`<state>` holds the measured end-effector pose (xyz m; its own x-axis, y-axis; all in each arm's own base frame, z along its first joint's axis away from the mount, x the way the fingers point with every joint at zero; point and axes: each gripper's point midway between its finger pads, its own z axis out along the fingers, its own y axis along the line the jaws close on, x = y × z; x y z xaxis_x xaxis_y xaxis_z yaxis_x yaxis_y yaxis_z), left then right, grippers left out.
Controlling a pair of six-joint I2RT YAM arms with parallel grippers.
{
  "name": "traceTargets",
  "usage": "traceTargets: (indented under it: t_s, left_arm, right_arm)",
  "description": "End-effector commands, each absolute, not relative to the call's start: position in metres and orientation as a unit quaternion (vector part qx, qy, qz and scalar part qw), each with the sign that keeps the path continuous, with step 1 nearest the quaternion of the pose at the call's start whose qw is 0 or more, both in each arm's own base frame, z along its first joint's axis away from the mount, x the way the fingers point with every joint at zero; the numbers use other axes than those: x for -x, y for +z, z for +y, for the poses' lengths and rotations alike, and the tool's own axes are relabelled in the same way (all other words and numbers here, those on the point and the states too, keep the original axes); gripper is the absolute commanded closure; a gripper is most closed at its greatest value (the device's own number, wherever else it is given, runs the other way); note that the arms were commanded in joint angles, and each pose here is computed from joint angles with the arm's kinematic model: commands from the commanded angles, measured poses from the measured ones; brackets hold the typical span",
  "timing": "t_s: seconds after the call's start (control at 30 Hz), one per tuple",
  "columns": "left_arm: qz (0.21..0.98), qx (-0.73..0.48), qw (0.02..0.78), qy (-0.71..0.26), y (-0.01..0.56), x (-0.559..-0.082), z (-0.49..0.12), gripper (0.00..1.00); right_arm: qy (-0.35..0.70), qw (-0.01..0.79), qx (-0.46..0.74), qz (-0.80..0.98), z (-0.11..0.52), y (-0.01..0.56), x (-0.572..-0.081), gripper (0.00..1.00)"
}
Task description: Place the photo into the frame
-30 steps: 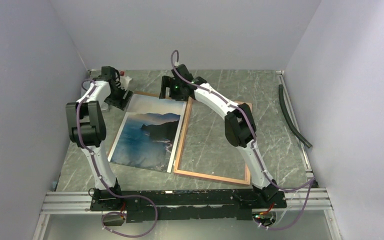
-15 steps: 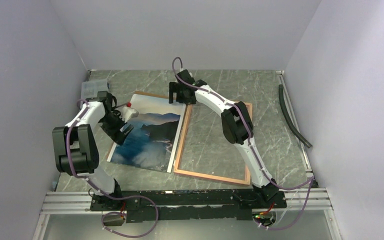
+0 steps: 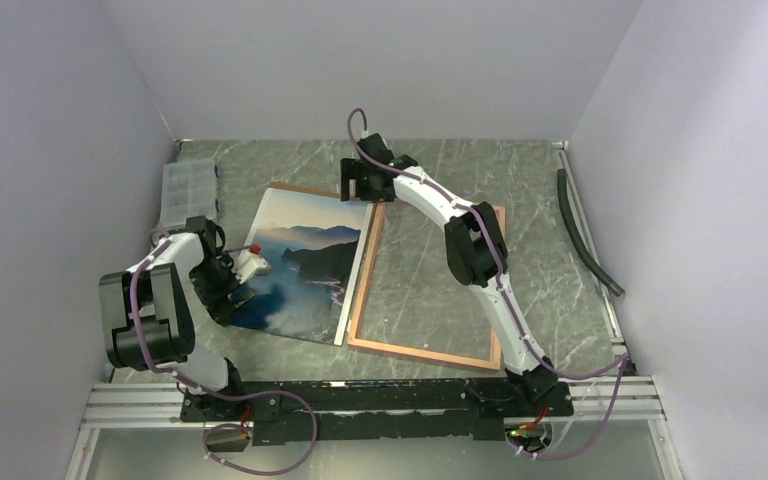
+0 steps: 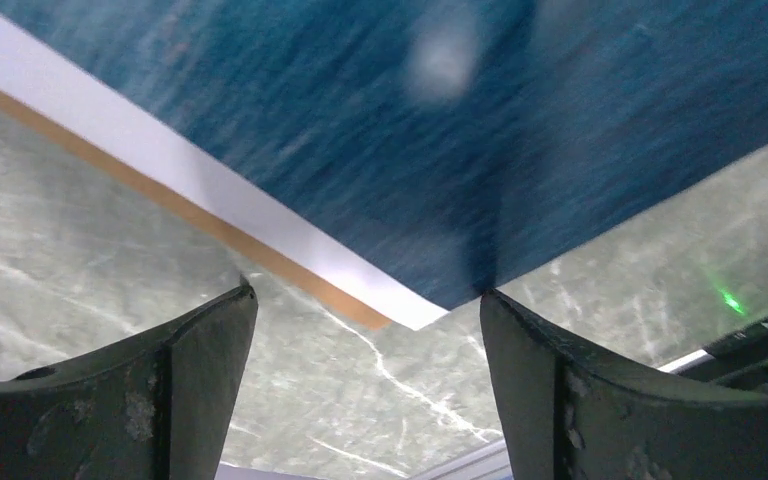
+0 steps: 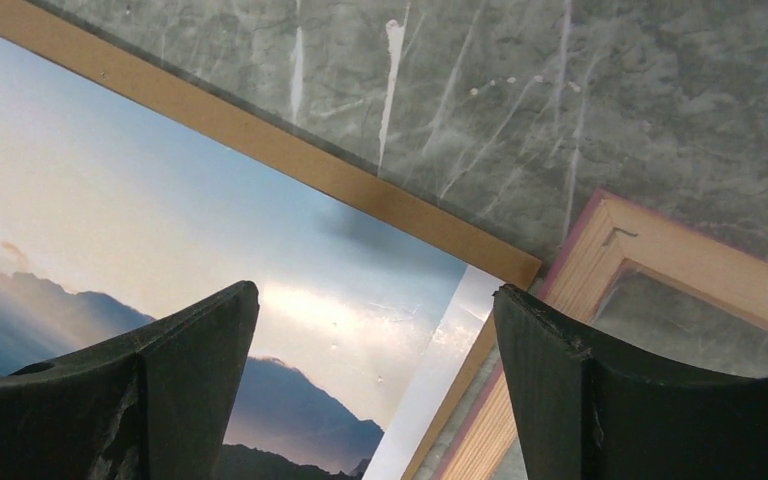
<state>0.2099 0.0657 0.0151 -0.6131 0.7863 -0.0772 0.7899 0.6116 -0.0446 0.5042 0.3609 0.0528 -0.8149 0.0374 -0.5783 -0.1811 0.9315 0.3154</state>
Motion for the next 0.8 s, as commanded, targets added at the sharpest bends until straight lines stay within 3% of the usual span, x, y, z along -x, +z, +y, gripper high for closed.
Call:
traceTargets:
  t_s: [0.0, 0.47, 0.77]
  left_arm:
    - [0.893, -0.444, 0.070, 0.013, 0.010, -0.241, 0.077, 0.12]
    - [0.910, -0.400, 0.096, 0.046, -0.003, -0.267, 0.085, 0.14]
    - [0.917, -0.383, 0.105, 0.041, -0.011, -0.276, 0.084, 0.15]
  right_arm:
    - [0.208, 0.317, 0.058, 0.923, 0.374, 0.068, -0.514, 0.09]
    - [0.191, 0.272, 0.052, 0.942, 0.374, 0.034, -0.499, 0.11]
    - [0.192, 0.211, 0.083, 0.955, 0.396, 0.011, -0.447, 0.12]
